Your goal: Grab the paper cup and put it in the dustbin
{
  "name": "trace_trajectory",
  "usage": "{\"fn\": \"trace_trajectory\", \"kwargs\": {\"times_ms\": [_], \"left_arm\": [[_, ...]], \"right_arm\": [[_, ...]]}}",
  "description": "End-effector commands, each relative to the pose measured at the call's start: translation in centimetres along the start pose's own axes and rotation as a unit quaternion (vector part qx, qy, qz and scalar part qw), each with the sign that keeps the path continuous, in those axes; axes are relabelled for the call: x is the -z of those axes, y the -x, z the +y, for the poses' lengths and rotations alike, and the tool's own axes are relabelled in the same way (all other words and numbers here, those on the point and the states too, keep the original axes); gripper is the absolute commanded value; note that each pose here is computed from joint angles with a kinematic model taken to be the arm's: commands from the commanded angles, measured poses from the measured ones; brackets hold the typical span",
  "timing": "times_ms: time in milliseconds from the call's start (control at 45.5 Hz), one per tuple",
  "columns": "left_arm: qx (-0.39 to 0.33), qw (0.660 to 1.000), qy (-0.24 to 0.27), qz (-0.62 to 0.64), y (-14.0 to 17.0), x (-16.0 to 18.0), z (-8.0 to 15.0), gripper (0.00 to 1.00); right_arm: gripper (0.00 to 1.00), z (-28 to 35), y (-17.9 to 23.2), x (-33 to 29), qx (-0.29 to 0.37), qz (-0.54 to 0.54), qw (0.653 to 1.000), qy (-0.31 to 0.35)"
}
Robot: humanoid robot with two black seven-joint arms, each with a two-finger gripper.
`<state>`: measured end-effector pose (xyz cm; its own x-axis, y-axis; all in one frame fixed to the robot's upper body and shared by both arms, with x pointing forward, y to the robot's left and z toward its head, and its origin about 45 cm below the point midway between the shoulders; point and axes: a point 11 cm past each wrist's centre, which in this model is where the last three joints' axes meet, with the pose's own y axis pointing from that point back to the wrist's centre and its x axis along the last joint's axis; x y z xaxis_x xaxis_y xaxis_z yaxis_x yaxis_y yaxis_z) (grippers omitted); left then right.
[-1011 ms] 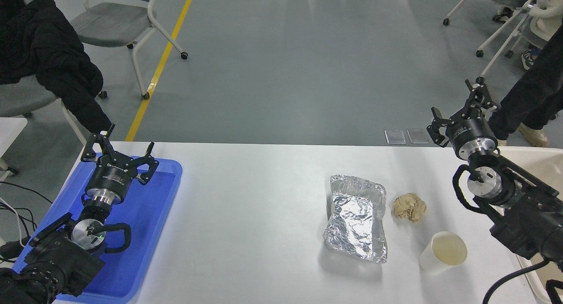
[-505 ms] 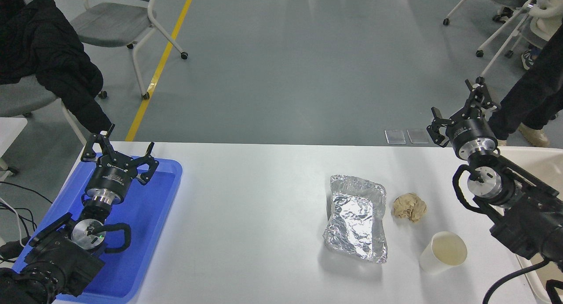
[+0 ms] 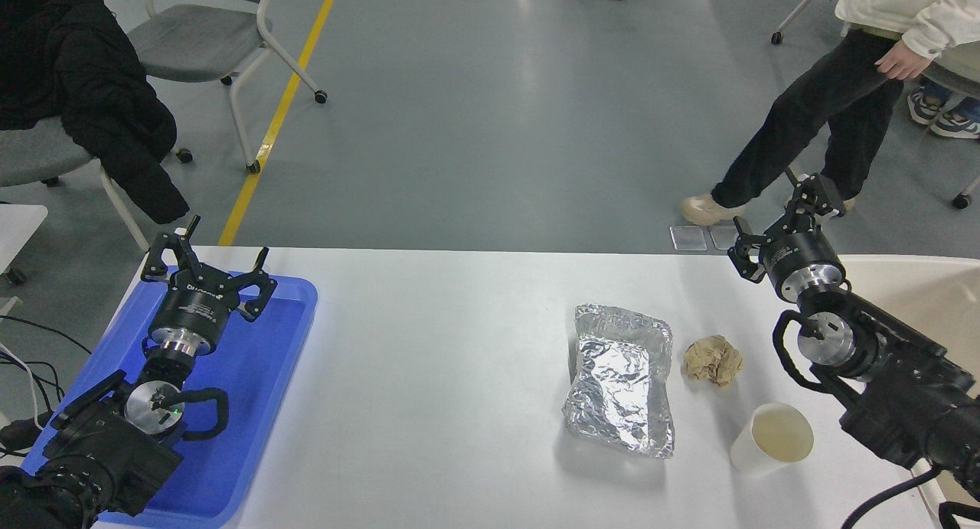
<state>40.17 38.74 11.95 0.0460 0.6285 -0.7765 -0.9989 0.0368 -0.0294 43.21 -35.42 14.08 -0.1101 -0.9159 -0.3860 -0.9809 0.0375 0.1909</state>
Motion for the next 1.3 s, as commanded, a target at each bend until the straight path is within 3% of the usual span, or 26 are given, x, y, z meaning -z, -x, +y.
{"fn": "trace_trajectory", "kwargs": {"times_ms": [0, 308, 659, 1121, 1275], "left_arm": [[0.002, 1.0, -0.002, 0.0, 0.1, 0.1, -0.1, 1.0], [0.004, 1.0, -0.004, 0.001, 0.2, 0.2, -0.1, 1.0], [0.004, 1.0, -0.004, 0.001, 0.2, 0.2, -0.1, 1.0], [0.003, 1.0, -0.003, 0.0, 0.2, 0.1, -0.1, 1.0], [0.003, 1.0, -0.003, 0.0, 0.2, 0.1, -0.1, 1.0]], "right_arm": [[1.0, -0.2, 1.5, -0.3, 0.043, 0.073, 0.996, 0.022], [1.0, 3.0, -0.3, 0.8, 0.134, 0.287, 0.939, 0.13], [1.0, 8.3, -2.2, 3.6, 0.184, 0.447, 0.839, 0.25], [1.0, 9.4, 0.2, 10.4, 0.247, 0.566, 0.733, 0.285], [1.0, 9.7, 2.1, 14.3, 0.254, 0.636, 0.659, 0.311]]}}
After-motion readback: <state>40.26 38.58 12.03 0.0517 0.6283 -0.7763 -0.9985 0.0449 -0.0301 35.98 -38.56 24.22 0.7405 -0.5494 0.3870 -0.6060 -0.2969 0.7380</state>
